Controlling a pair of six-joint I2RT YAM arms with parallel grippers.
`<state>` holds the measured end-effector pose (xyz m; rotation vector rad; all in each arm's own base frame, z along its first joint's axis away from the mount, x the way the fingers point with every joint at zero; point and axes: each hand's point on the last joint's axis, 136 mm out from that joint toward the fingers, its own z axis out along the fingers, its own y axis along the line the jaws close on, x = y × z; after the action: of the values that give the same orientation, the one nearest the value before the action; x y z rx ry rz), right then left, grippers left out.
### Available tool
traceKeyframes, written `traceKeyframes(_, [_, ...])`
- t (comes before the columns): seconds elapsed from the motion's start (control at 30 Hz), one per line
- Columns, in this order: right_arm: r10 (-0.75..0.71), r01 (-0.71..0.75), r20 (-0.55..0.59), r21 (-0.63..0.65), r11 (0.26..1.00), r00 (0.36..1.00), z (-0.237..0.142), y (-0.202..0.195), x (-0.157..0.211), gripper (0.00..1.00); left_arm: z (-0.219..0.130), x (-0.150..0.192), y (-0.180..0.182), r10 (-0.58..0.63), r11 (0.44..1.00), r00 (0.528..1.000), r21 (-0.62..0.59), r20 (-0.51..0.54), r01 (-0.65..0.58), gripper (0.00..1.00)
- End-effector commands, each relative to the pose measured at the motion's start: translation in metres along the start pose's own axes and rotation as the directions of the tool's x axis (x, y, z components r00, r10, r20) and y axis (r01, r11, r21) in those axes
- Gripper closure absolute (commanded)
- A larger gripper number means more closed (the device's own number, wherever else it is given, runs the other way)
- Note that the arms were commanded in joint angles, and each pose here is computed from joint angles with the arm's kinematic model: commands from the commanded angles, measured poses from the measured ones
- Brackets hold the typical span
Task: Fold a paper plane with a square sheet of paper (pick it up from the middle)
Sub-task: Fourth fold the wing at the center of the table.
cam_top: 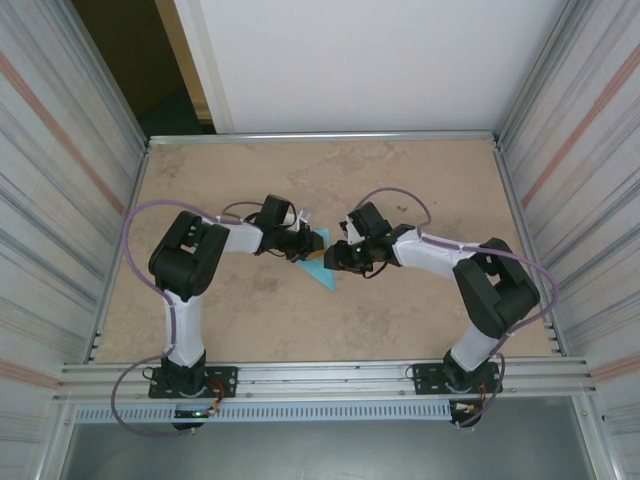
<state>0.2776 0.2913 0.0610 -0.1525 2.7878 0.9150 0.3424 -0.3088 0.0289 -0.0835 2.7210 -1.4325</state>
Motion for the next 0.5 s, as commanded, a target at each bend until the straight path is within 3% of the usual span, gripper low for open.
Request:
traceKeyframes(0.0, [-0.020,0.024,-0.045,0.087,0.996,0.999,0.014,-0.013,0.006,0.57,0.004,0.002,0.003,-0.012,1.000,1.000,-0.015,-0.016,0.012,0.82])
traceKeyframes(0.47, [0.006,0.004,-0.100,0.100,0.995,0.995,0.034,-0.032,0.015,0.73,0.004,0.004,0.006,-0.021,1.000,1.000,-0.021,-0.021,0.021,0.82])
